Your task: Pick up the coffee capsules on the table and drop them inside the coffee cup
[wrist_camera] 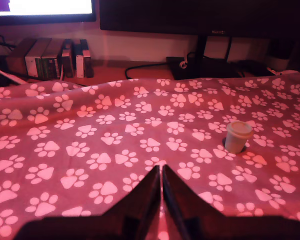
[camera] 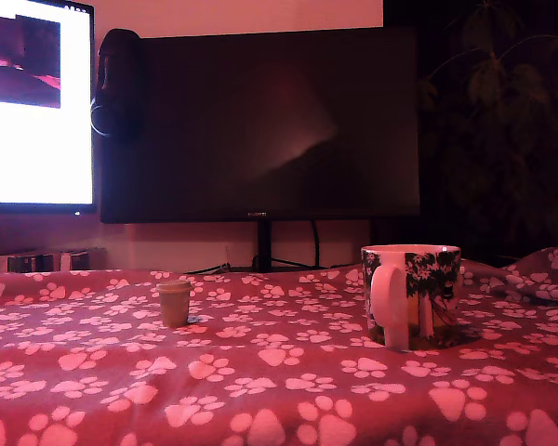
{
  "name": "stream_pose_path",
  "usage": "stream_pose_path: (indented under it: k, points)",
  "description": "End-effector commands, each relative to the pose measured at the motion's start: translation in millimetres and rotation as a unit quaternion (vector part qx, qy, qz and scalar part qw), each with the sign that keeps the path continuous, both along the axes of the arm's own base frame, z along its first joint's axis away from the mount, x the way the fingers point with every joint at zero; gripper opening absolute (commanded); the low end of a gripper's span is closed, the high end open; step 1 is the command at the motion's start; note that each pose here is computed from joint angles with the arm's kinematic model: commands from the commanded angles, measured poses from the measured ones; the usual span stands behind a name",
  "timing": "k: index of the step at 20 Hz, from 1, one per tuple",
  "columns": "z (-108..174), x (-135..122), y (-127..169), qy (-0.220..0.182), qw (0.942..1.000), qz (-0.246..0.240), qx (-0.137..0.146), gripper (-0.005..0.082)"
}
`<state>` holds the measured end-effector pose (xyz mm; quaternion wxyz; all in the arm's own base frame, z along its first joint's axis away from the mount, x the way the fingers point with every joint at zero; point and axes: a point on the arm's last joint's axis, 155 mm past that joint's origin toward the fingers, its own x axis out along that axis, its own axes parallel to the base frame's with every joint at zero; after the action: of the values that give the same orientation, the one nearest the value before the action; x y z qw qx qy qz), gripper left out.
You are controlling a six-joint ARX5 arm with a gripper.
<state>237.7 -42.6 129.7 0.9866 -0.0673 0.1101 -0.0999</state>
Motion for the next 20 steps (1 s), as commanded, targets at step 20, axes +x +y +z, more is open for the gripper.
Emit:
stream_pose_path:
  k: [20]
  points:
    - [17, 0, -32, -0.033, 0.9955, -0.079, -0.038, -0.0023]
